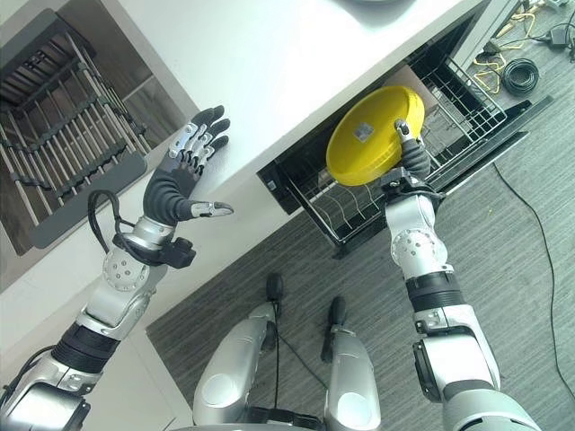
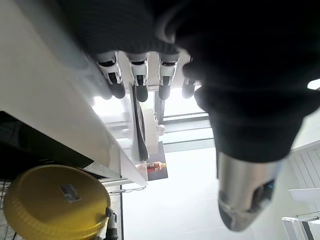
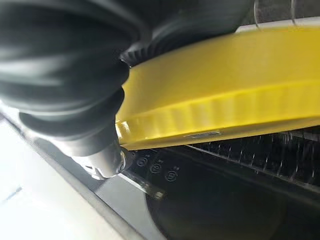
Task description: Place the dishes in the dishwasher.
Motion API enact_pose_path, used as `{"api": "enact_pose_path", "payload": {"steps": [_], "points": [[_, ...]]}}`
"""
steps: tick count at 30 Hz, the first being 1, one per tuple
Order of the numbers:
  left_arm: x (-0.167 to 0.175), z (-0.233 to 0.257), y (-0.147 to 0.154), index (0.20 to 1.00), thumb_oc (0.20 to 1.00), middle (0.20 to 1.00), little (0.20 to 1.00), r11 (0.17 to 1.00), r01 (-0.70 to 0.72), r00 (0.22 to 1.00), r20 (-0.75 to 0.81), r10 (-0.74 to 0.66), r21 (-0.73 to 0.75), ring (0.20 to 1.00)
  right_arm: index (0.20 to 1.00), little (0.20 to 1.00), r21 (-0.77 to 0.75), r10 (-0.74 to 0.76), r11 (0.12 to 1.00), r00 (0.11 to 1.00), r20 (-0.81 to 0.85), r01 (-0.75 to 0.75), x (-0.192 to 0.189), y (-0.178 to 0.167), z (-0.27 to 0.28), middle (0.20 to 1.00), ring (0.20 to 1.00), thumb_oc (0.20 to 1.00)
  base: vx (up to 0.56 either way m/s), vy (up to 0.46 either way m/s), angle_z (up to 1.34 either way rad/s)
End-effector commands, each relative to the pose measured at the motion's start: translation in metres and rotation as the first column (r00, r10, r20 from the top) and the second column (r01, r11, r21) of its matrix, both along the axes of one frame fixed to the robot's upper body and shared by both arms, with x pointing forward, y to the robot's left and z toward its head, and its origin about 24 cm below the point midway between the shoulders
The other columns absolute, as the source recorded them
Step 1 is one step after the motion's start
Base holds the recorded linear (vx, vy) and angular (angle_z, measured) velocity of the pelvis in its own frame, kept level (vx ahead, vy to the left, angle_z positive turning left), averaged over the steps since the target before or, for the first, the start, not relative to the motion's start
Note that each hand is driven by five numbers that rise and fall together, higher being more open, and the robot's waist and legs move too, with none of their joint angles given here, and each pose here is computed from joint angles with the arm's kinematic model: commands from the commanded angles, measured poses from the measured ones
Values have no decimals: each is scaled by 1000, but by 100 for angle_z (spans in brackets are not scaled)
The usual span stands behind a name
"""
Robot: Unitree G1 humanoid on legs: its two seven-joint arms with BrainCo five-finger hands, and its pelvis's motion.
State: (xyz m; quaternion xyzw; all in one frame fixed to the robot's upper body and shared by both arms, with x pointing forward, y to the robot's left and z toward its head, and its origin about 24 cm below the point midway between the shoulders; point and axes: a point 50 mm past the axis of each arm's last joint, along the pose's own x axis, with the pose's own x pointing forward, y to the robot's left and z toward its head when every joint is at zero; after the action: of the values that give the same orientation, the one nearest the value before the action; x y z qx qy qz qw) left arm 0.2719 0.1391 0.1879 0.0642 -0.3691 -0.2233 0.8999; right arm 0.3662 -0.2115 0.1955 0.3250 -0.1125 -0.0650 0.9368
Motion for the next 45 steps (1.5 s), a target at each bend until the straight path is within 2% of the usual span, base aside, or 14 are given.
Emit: {"api": "enact_pose_path", "payload": {"steps": [1,9,12,23,24,25,26,27,32,34,36,37,38,45], "points": [[-2,11,4,1000,1000,1000,1000,1000,17,999,45,-18,15,1000,200,200,-315,-117,935,981,157,162,3,-3,59,200,200,200,-49,14,3],[1,23,-1,1000,1000,1000,1000,997,62,995,71,-65,42,1000,200,200,-552,-256,771,949,185,316,15,-17,80,200,200,200,-23,4,2],[1,30,-5,1000,1000,1000,1000,995,87,991,99,-90,38,1000,200,200,-654,-304,662,929,211,366,19,-17,92,200,200,200,-46,41,1],[-1,39,-12,1000,1000,1000,1000,989,142,981,128,-146,42,1000,200,200,-845,-364,356,892,269,400,27,-24,99,200,200,200,0,5,2],[0,41,-13,1000,1000,1000,1000,989,142,981,128,-147,47,1000,200,200,-864,-356,310,891,282,397,28,-21,101,200,200,200,-14,-51,2],[0,42,-13,1000,1000,1000,1000,988,142,980,132,-149,56,1000,200,200,-909,-344,177,889,301,377,30,-16,105,200,200,200,1,-49,4],[0,41,-14,1000,1000,1000,1000,988,143,980,130,-150,57,1000,200,200,-919,-342,140,889,305,369,31,-15,104,200,200,200,-2,-31,7],[1,41,-14,1000,1000,1000,1000,988,144,979,134,-152,63,1000,200,200,-938,-340,28,885,317,347,33,-13,107,200,200,200,10,-9,8],[2,40,-18,1000,1000,1000,1000,986,147,977,144,-157,76,1000,200,200,-952,-333,-207,899,284,224,42,-10,95,200,200,200,18,2,9],[2,39,-19,1000,1000,1000,1000,986,146,976,150,-157,78,1000,200,200,-944,-322,-262,904,281,200,44,-8,90,200,200,200,14,24,5],[5,40,-23,1000,1000,1000,1000,984,152,973,160,-164,89,1000,200,200,-898,-267,-418,926,269,140,49,3,77,200,200,200,14,20,5],[5,40,-23,1000,1000,1000,1000,984,152,973,161,-165,91,1000,200,200,-894,-263,-427,927,268,137,50,4,77,200,200,200,11,17,11],[7,40,-27,1000,1000,1000,1000,981,157,969,176,-176,116,1000,200,200,-862,-240,-495,936,257,110,53,11,70,200,200,200,7,13,19],[11,41,-33,1000,1000,1000,1000,980,137,965,205,-166,146,1000,200,200,-801,-213,-595,948,235,65,58,22,53,200,200,200,3,5,5]]}}
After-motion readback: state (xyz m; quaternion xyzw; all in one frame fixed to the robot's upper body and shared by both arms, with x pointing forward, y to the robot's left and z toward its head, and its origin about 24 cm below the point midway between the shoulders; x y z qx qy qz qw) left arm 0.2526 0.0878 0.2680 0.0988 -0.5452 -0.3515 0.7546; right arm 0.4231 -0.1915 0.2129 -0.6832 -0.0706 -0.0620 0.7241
